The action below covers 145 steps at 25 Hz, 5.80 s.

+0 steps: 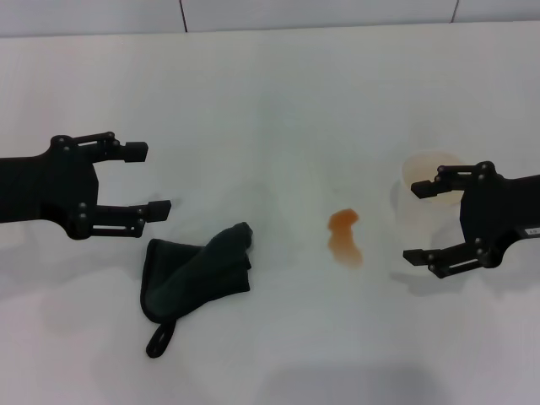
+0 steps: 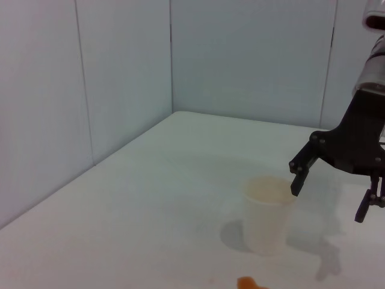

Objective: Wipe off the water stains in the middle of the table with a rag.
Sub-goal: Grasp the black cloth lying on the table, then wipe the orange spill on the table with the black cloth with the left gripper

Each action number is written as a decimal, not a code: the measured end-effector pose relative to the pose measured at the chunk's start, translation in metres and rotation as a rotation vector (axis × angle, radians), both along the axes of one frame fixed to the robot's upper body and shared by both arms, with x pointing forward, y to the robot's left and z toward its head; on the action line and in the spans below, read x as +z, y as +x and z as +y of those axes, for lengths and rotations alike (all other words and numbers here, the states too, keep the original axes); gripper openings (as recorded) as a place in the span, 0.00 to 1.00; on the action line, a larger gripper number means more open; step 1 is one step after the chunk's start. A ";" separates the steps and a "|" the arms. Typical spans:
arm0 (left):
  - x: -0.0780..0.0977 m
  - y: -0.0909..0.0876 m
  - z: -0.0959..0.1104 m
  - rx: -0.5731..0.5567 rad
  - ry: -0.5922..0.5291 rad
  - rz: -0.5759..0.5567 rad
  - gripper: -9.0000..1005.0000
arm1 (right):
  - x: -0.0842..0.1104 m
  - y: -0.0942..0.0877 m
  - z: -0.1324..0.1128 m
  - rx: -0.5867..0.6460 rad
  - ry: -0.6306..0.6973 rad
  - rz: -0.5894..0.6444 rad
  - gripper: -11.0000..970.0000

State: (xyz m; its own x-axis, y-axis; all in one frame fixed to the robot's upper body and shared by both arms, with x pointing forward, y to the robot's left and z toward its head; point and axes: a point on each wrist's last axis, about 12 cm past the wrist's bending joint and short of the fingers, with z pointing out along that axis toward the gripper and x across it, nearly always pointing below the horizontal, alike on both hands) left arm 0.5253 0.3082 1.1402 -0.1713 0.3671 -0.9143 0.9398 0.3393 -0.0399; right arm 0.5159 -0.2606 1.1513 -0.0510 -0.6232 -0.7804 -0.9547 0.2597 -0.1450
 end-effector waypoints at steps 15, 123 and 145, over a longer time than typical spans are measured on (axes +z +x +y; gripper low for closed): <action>-0.003 0.008 -0.003 0.012 0.133 0.213 0.86 | 0.003 0.001 0.002 -0.007 0.019 -0.002 0.90; -0.027 0.056 -0.117 -0.197 0.680 0.261 0.42 | -0.010 -0.004 0.003 -0.018 0.090 0.060 0.90; -0.015 0.073 -0.132 -0.151 0.646 0.140 0.10 | -0.009 -0.004 0.003 -0.016 0.089 0.056 0.90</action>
State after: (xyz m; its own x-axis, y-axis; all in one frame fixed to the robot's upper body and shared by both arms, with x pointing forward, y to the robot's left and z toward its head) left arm 0.5985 0.1765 1.1255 -0.1763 0.8616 -0.4760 0.9795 0.2014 0.0019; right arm 0.5118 -0.2574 1.1425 -0.1054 -0.5505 -0.8282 -0.9565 0.2841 -0.0671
